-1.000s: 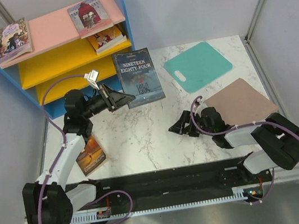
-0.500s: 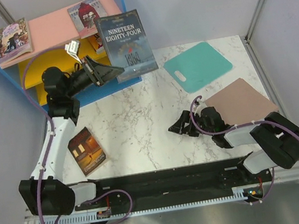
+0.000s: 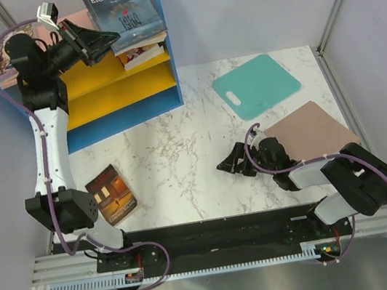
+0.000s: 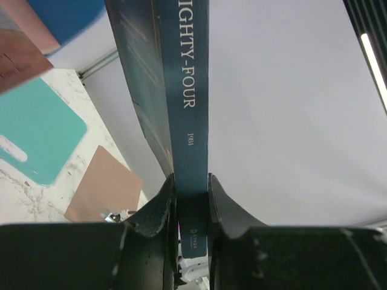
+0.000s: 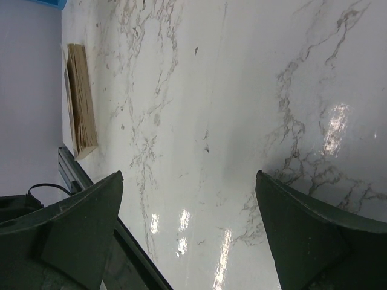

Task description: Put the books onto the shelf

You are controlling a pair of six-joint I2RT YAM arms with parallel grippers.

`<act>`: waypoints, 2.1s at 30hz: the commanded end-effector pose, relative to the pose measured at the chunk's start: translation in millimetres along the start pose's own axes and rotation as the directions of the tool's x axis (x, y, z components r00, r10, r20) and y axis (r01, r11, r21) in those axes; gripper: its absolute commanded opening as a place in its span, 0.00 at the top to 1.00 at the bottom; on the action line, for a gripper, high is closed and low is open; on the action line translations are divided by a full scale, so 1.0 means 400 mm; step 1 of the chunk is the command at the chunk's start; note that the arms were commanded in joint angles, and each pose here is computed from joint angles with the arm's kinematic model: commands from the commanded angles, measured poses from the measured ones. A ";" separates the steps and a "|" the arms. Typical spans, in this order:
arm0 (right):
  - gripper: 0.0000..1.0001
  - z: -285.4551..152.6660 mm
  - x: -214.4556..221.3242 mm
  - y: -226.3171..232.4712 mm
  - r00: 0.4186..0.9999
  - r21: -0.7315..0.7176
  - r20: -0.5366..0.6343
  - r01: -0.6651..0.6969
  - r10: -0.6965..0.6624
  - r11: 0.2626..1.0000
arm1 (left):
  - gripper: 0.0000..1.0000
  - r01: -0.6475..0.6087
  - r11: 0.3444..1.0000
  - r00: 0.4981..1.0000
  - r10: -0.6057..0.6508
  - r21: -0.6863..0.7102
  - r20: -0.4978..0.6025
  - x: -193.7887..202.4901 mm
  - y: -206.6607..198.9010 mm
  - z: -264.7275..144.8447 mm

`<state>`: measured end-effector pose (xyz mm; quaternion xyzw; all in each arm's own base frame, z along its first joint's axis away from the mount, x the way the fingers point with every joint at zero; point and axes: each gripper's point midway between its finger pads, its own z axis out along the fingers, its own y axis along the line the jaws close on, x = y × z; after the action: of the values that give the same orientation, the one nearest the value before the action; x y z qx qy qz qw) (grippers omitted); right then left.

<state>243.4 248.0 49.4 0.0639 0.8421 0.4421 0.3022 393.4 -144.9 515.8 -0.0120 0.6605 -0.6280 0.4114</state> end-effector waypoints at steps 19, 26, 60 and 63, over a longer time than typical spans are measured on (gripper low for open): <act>0.02 0.003 0.015 -0.010 1.000 0.015 -0.027 0.001 -0.001 1.000 | 0.98 0.162 0.982 0.985 -0.167 0.094 0.053 -0.253 0.067 0.041; 0.02 0.003 0.015 -0.010 1.000 0.014 -0.026 0.002 -0.002 1.000 | 0.98 0.180 0.980 0.982 -0.185 0.089 0.049 -0.258 0.091 0.044; 0.02 -0.002 0.015 -0.014 1.000 0.022 -0.023 0.005 -0.005 1.000 | 0.00 0.220 0.975 0.975 -0.221 0.032 0.029 -0.226 0.095 0.032; 0.02 -0.003 0.015 -0.013 1.000 0.021 -0.022 0.006 -0.005 1.000 | 0.00 0.230 0.973 0.972 -0.231 0.033 0.037 -0.232 0.091 0.030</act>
<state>243.3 248.7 49.6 0.0626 0.8414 0.4438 0.3020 503.9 -96.3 503.8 -0.1339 0.6467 -0.6818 0.3147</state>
